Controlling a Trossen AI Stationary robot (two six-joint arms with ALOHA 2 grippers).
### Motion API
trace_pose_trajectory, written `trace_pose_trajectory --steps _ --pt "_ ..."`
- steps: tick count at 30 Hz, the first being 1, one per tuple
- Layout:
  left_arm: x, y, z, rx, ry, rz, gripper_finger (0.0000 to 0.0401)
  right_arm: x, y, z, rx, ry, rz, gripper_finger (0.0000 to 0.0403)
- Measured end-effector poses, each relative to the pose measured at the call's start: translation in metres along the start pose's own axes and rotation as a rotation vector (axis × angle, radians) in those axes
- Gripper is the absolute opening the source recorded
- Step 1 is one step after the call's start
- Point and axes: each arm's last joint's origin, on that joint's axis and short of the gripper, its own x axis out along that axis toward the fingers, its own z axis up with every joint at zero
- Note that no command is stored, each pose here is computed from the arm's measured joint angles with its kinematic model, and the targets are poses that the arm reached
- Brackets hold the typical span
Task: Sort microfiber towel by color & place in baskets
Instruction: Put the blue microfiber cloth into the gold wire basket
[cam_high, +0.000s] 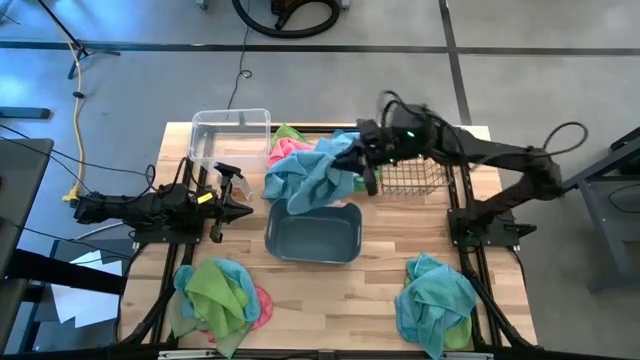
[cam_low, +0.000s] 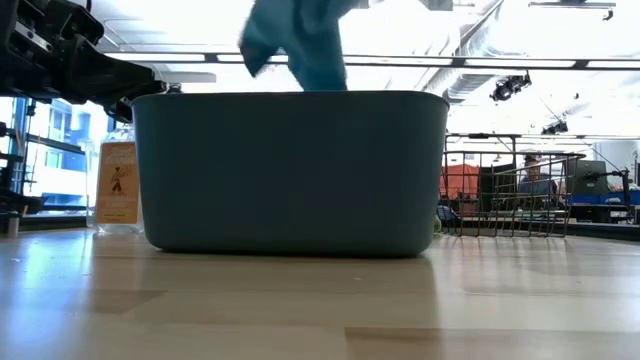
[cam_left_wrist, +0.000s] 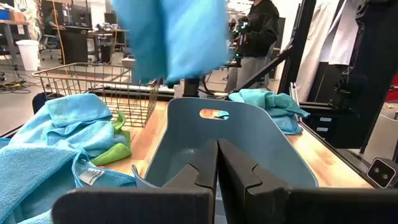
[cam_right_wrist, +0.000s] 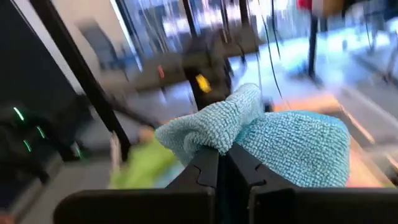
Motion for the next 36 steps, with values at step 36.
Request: trace_pose_trajectory --steps 36 --pt "0.0 0.0 0.0 0.0 0.0 0.0 0.0 -0.008 0.021 -0.05 -0.066 -0.178 -0.18 0.0"
